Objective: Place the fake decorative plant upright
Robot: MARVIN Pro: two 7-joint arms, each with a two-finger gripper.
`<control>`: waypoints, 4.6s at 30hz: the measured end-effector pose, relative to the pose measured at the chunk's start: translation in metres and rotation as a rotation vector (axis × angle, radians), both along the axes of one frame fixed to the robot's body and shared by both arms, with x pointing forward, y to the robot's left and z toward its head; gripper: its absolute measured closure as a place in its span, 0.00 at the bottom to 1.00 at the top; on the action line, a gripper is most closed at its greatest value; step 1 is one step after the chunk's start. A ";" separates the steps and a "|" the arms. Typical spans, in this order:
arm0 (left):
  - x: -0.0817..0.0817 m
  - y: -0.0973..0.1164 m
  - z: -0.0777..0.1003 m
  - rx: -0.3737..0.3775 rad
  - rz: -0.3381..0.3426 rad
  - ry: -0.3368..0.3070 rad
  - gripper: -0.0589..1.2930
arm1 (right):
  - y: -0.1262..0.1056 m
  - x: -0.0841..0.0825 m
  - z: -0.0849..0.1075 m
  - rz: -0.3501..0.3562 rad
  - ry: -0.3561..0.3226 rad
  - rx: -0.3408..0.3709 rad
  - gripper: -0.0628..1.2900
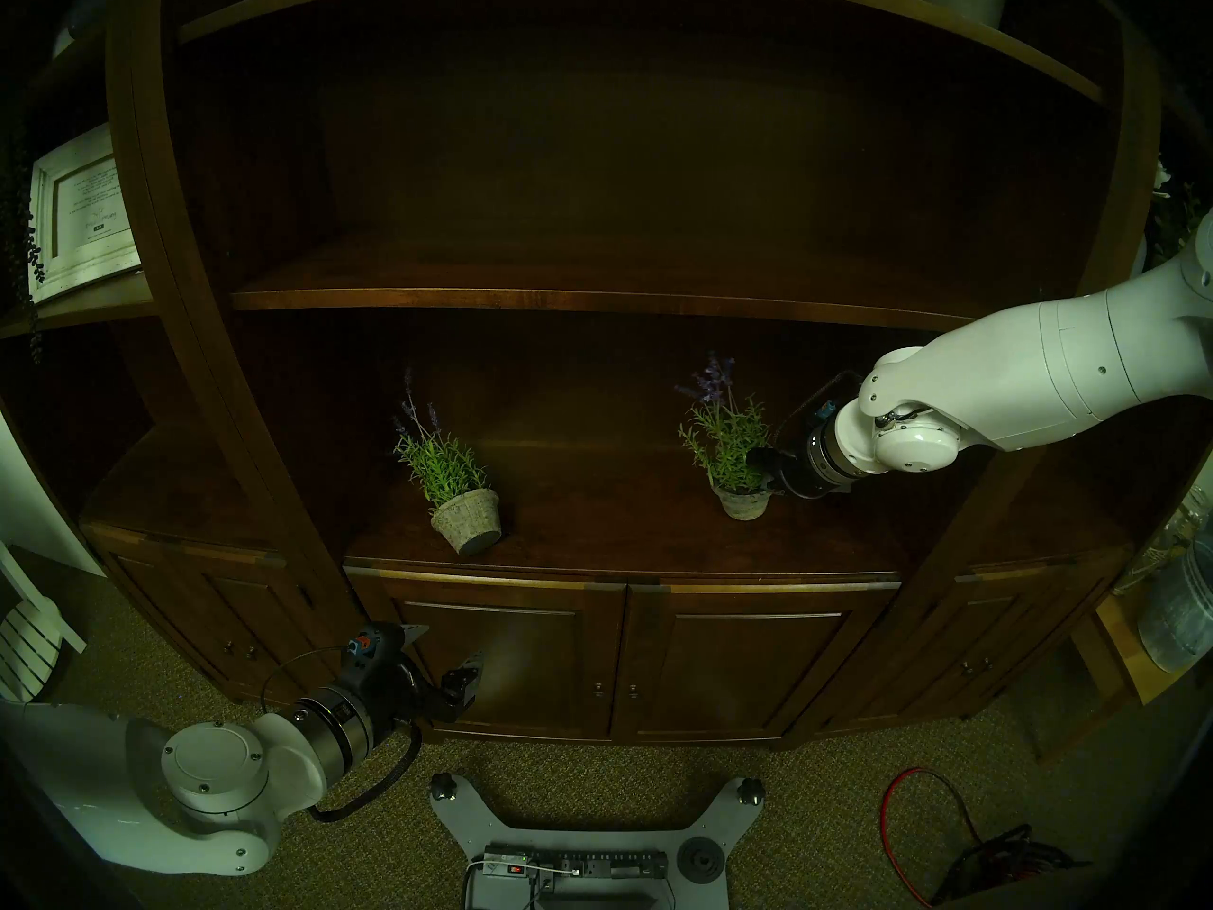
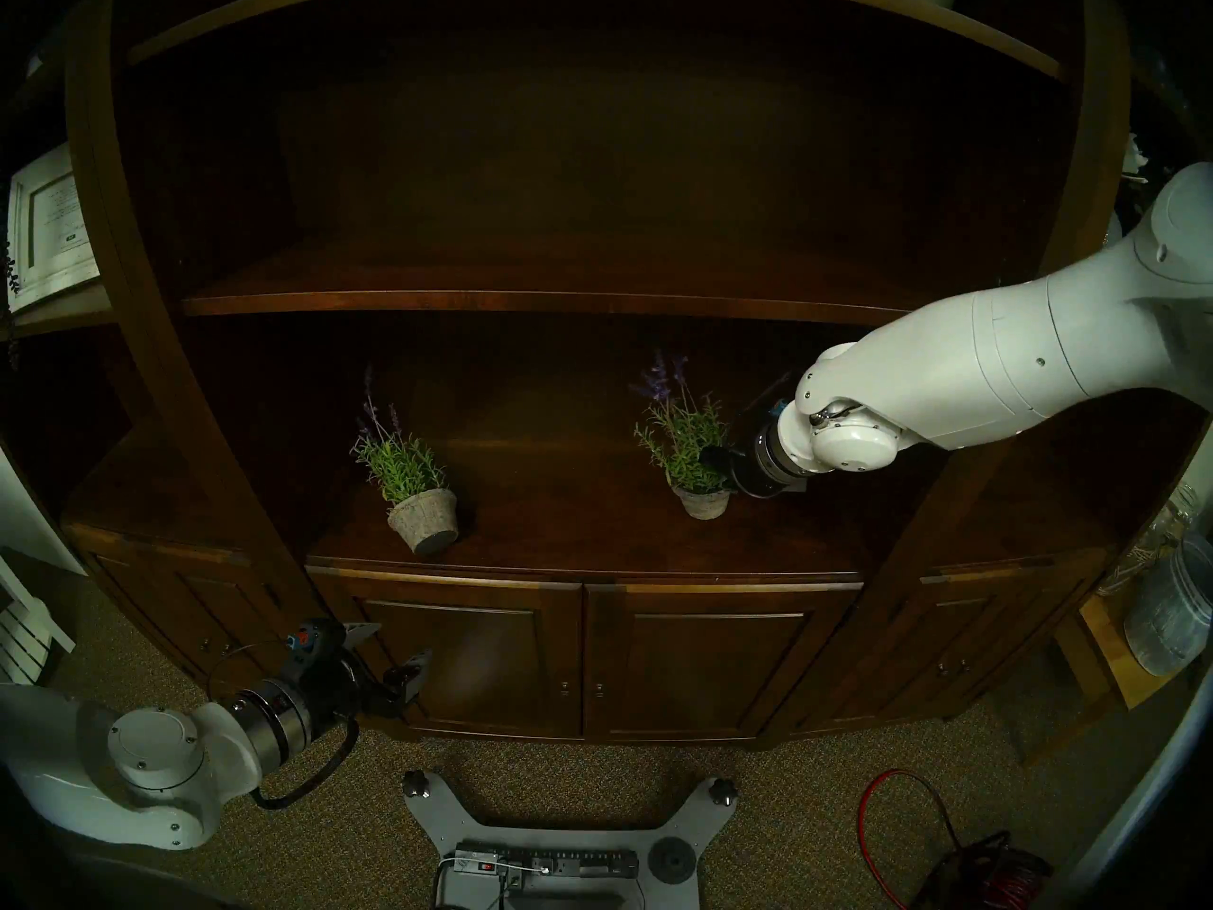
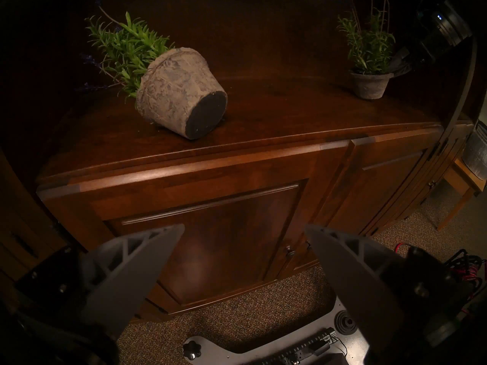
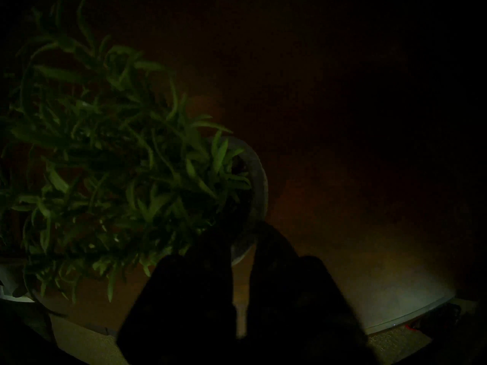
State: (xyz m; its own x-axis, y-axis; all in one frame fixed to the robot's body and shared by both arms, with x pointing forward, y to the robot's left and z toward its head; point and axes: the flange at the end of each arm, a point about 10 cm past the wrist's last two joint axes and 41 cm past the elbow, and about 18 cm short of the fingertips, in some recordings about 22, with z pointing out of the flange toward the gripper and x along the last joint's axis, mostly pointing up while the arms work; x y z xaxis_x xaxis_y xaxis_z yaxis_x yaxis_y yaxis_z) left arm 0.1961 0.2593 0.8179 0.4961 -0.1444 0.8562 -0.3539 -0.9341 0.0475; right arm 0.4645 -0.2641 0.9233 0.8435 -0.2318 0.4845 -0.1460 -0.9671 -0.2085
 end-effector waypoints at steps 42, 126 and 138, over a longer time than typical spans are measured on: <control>0.000 0.000 0.000 0.000 0.000 0.000 0.04 | 0.016 -0.020 -0.003 0.046 0.003 0.008 0.68; 0.000 0.001 -0.001 0.003 -0.001 0.003 0.04 | 0.096 -0.140 0.079 0.322 -0.123 0.028 0.06; -0.001 0.001 -0.002 0.005 -0.001 0.006 0.04 | 0.113 -0.169 0.109 0.417 -0.225 0.001 0.06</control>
